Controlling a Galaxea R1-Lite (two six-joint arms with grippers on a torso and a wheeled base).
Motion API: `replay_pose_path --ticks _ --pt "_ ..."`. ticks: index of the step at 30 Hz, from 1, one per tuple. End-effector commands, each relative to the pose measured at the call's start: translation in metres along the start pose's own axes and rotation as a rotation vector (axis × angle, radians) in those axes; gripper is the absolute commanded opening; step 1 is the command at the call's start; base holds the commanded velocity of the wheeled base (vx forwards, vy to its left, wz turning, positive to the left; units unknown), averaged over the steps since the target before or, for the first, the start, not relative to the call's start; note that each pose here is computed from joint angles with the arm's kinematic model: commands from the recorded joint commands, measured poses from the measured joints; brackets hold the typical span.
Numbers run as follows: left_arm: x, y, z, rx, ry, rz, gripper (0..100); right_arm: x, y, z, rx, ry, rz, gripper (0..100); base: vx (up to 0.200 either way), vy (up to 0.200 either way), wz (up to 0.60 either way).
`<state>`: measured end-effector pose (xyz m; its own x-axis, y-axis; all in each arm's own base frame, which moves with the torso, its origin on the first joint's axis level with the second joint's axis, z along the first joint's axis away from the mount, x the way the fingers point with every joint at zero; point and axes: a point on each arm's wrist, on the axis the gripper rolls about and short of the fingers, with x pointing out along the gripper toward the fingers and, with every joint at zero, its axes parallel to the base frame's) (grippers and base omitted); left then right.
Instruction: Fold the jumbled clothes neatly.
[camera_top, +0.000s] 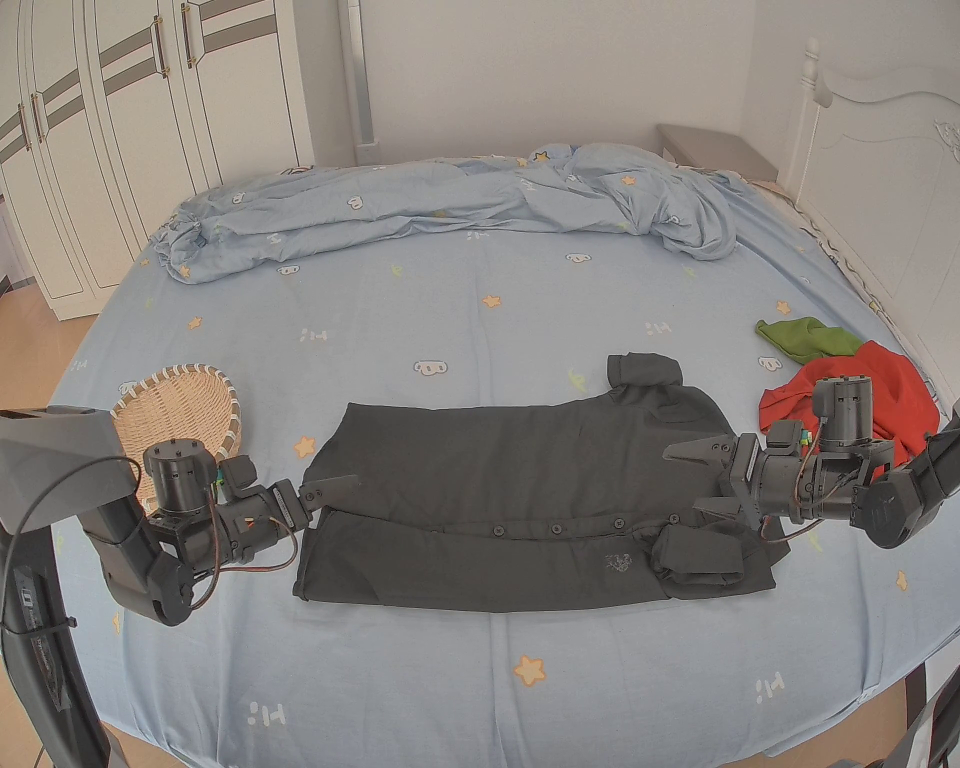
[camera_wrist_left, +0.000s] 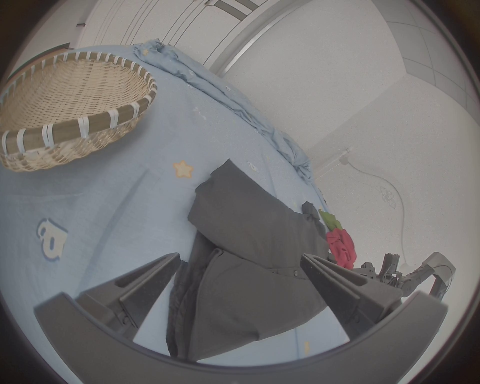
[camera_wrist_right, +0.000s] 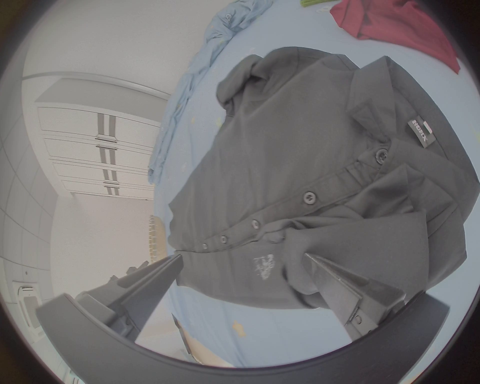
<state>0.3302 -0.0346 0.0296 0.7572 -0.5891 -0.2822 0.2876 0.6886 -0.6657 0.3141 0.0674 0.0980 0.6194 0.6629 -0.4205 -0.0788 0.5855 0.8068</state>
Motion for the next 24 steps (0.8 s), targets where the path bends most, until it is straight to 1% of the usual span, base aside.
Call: replay_pose_path --ticks 1,3,6,7,8,11,20,23,24 --pt "0.038 0.002 -0.002 0.004 -0.002 -0.057 100 -0.007 -0.006 0.011 0.013 -0.042 -0.003 100 0.0 0.0 0.0" --pt "0.046 0.004 0.001 0.006 -0.016 -0.065 100 -0.009 -0.009 0.015 0.018 -0.054 -0.006 100 0.0 0.0 0.0" --pt "0.06 0.016 0.0 0.002 -0.016 -0.058 100 -0.013 -0.007 0.016 0.016 -0.06 0.003 100 0.0 0.0 0.0" --pt "0.061 0.016 -0.001 0.002 -0.016 -0.058 100 -0.014 -0.006 0.016 0.015 -0.064 0.003 100 0.0 0.0 0.0" --pt "0.066 0.026 -0.005 -0.007 -0.011 -0.043 100 -0.018 -0.002 0.017 0.005 -0.072 0.011 100 0.0 0.0 0.0" --pt "0.07 0.036 -0.01 -0.017 -0.008 -0.03 100 -0.023 0.003 0.016 -0.008 -0.084 0.022 100 0.0 0.0 0.0" --pt "0.067 0.039 -0.012 -0.029 -0.003 -0.018 100 -0.039 0.023 0.02 -0.047 -0.135 0.056 100 0.0 0.0 0.0" --pt "0.064 0.038 -0.011 -0.029 -0.005 -0.019 100 -0.045 0.03 0.02 -0.06 -0.149 0.069 100 0.0 0.0 0.0" --pt "0.061 0.034 -0.009 -0.024 -0.014 -0.025 100 -0.049 0.033 0.021 -0.068 -0.158 0.076 100 0.0 0.0 0.0"
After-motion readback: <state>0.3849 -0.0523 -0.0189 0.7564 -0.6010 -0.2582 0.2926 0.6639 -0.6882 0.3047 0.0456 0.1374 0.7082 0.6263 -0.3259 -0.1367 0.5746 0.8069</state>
